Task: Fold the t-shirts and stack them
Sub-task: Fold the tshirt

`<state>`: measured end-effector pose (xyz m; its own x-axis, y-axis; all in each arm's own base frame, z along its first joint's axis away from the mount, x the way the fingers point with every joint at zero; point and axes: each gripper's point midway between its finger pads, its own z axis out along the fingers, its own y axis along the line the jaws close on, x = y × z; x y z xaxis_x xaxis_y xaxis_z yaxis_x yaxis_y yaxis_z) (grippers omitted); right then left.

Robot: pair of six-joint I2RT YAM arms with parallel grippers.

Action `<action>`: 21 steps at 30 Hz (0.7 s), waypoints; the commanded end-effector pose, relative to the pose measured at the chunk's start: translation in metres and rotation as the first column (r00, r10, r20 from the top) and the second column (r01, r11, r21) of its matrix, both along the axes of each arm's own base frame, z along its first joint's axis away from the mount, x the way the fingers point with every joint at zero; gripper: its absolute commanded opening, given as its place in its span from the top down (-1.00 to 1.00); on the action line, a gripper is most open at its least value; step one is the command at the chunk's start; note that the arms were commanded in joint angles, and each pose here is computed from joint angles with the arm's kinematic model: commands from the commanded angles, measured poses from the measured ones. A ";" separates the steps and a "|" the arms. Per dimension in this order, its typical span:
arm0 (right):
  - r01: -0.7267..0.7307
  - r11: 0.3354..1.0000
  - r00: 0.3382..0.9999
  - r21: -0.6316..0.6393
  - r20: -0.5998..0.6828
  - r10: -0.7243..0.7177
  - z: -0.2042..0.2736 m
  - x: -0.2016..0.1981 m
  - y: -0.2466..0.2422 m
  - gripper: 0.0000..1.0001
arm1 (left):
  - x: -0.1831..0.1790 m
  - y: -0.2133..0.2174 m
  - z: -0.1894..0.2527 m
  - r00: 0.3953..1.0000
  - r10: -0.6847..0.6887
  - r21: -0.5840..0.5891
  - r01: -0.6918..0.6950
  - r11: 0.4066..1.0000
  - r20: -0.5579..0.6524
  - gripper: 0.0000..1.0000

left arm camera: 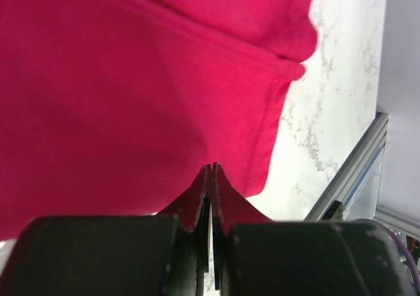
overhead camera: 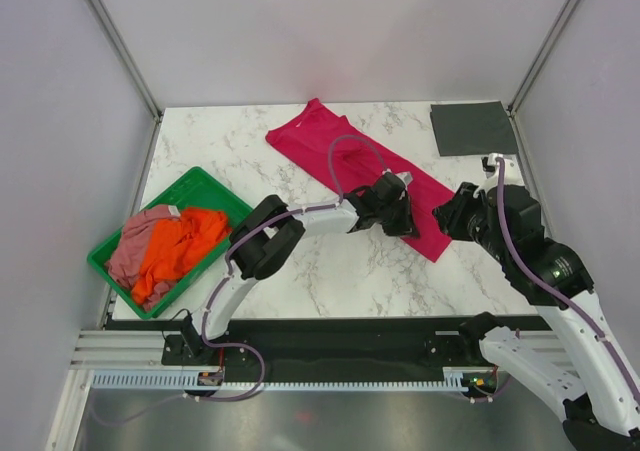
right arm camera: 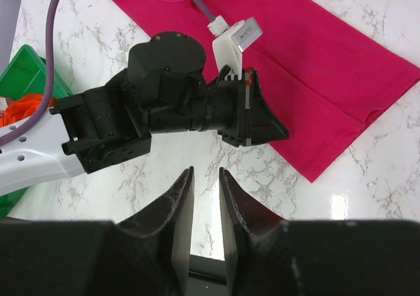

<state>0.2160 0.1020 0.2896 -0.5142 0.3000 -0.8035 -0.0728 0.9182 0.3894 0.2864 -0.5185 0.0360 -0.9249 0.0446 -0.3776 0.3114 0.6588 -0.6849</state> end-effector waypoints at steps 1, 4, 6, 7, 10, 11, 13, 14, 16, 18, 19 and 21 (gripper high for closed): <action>-0.008 0.999 1.000 0.039 0.006 0.007 0.001 0.000 0.005 0.41 | 0.000 -0.031 0.032 0.999 -0.025 -0.100 0.029 0.995 0.040 0.95; 0.017 0.999 1.000 0.036 0.012 -0.017 -0.001 -0.001 0.000 0.42 | -0.006 -0.037 0.032 0.999 -0.029 -0.100 0.033 0.994 0.044 0.95; 0.026 0.999 1.000 0.034 0.015 -0.027 0.000 -0.001 -0.002 0.42 | -0.005 -0.039 0.029 0.999 -0.017 -0.093 0.022 0.995 0.049 0.95; 0.030 0.999 0.999 0.032 0.018 -0.031 0.000 -0.001 -0.003 0.42 | -0.005 -0.042 0.029 0.999 -0.016 -0.096 0.021 0.995 0.051 0.95; 0.042 0.999 0.999 0.034 0.029 -0.043 0.004 0.000 -0.004 0.41 | -0.008 -0.048 0.020 0.999 -0.017 -0.095 0.020 0.995 0.032 0.95; 0.046 0.998 0.998 0.035 0.039 -0.048 0.007 0.001 -0.005 0.41 | -0.009 -0.049 0.018 0.999 -0.020 -0.094 0.022 0.995 0.026 0.96; 0.056 0.998 0.997 0.032 0.043 -0.057 0.010 0.003 -0.006 0.40 | -0.017 -0.053 0.009 0.999 -0.031 -0.085 0.031 0.996 0.008 0.95; 0.058 0.998 0.997 0.024 0.041 -0.059 0.009 0.004 -0.007 0.41 | -0.020 -0.053 0.007 0.999 -0.037 -0.085 0.037 0.996 0.003 0.95; 0.063 0.998 0.997 0.015 0.040 -0.064 0.008 0.005 -0.008 0.41 | -0.028 -0.054 -0.003 0.999 -0.041 -0.065 0.040 0.997 -0.009 0.95; 0.074 0.997 0.996 0.010 0.042 -0.075 0.008 0.006 -0.010 0.42 | -0.034 -0.051 -0.014 0.999 -0.031 -0.048 0.029 0.998 -0.038 0.95; 0.076 0.997 0.996 0.016 0.045 -0.076 0.010 0.006 -0.010 0.42 | -0.036 -0.049 -0.020 0.998 -0.028 -0.040 0.026 0.999 -0.052 0.95; 0.073 0.997 0.996 0.024 0.052 -0.074 0.012 0.006 -0.009 0.41 | -0.041 -0.043 -0.031 0.997 -0.021 -0.017 0.020 1.000 -0.076 0.95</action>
<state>0.2185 0.0952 0.2814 -0.5022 0.3234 -0.8020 -0.0239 0.9219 0.3867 0.2567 -0.5646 0.0257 -0.9307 0.0693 -0.3593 0.3235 0.6145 -0.7195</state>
